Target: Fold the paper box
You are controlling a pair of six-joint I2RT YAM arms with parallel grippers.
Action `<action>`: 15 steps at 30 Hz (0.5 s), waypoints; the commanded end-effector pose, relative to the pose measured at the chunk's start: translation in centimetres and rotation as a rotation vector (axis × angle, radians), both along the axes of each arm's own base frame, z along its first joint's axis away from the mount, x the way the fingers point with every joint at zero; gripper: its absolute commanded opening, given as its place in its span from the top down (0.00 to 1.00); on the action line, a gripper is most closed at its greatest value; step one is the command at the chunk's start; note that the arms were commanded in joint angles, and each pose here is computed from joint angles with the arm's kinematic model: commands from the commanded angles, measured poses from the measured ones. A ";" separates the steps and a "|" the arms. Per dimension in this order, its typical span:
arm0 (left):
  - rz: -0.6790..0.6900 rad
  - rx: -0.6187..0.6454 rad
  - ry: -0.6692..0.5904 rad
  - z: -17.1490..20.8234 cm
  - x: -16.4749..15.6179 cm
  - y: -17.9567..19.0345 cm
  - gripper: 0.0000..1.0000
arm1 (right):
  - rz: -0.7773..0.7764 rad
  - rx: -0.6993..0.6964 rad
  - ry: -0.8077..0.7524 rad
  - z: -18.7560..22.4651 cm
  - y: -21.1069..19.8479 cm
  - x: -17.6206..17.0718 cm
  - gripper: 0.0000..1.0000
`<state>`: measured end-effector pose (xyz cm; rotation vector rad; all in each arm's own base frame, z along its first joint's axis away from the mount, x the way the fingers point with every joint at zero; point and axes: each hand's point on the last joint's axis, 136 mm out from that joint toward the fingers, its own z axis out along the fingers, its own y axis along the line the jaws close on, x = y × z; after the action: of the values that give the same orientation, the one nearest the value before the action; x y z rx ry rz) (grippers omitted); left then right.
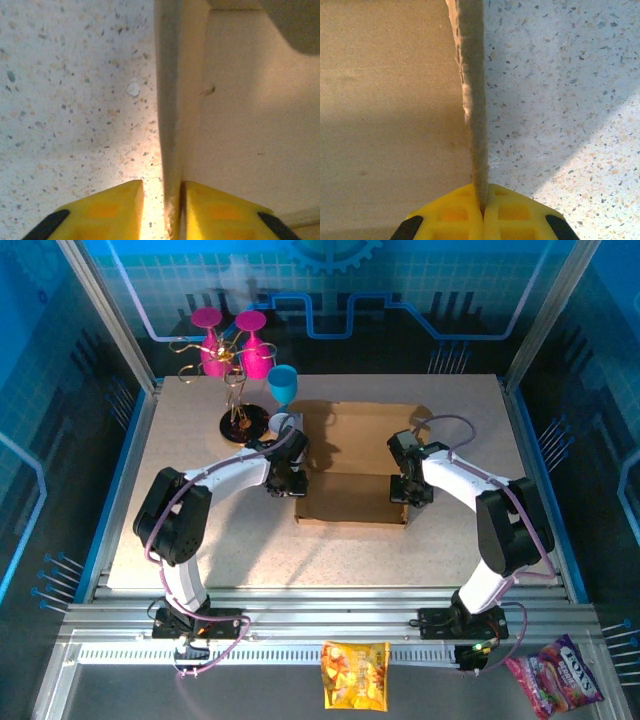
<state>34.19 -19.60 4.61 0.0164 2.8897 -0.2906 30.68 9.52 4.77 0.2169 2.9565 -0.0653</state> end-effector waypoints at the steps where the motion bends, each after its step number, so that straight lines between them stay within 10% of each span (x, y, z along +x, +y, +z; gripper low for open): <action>1: -0.006 -0.028 0.018 -0.3 -0.7 -0.4 0.69 | -0.004 -0.020 -0.027 1.0 0.2 0.2 1.00; 15: 0.086 -0.044 -0.039 1.2 -2.1 0.0 0.55 | -0.030 -0.011 -0.032 1.3 0.4 0.4 1.00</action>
<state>32.09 -19.84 4.08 -0.0251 2.8954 -0.3165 30.45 9.39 4.80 0.2413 2.9579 -0.0887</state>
